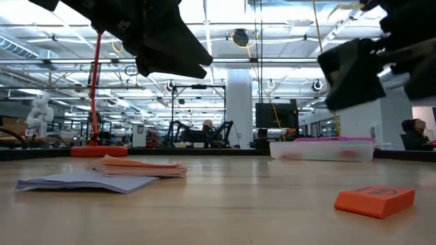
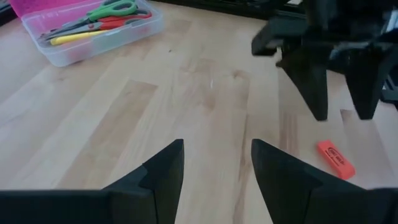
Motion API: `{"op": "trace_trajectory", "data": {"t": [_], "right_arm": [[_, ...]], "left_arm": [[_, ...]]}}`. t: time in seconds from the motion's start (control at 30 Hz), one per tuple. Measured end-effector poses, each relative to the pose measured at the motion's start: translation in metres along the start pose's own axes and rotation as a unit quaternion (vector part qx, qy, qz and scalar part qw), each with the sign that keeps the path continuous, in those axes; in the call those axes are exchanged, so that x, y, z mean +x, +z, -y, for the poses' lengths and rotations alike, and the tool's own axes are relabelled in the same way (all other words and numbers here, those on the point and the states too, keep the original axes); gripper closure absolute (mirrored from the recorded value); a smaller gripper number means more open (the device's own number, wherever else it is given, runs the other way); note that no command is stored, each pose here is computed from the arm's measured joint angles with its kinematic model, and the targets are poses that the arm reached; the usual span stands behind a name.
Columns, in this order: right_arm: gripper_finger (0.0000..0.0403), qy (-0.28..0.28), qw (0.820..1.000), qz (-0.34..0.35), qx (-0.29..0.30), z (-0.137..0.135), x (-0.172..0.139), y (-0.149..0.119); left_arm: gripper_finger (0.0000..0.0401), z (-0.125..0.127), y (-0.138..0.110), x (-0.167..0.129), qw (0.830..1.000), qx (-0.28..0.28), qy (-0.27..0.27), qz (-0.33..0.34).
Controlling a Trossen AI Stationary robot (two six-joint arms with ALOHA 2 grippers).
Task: Pack school essentials
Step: Put the orange eraser into the supply box
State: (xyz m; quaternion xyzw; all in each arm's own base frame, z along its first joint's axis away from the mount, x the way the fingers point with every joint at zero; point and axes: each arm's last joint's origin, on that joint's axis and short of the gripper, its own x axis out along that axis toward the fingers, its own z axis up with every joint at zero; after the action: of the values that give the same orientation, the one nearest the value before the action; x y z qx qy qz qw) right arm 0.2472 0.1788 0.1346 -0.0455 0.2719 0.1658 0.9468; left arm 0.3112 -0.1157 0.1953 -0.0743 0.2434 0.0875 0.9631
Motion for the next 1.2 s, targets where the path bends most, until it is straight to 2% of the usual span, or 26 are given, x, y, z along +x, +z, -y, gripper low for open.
{"op": "trace_trajectory", "data": {"t": [0.23,0.6,0.97,1.2], "right_arm": [[0.0154,0.058,0.998,-0.019,-0.016,-0.003,0.021,-0.007],[0.0158,0.053,0.998,-0.019,-0.018,-0.002,0.036,-0.021],[0.0196,0.055,0.998,-0.039,-0.008,0.002,0.044,-0.032],[0.0241,0.054,0.997,-0.044,-0.013,0.004,0.044,-0.033]], "left_arm": [[0.0210,-0.002,-0.002,0.000,1.000,0.007,0.006,-0.010],[0.0210,-0.001,0.000,0.000,1.000,-0.008,0.002,-0.003],[0.0210,-0.001,0.000,0.000,1.000,-0.012,0.002,0.000],[0.0210,-0.001,0.001,0.000,1.000,-0.017,-0.001,0.005]]}}
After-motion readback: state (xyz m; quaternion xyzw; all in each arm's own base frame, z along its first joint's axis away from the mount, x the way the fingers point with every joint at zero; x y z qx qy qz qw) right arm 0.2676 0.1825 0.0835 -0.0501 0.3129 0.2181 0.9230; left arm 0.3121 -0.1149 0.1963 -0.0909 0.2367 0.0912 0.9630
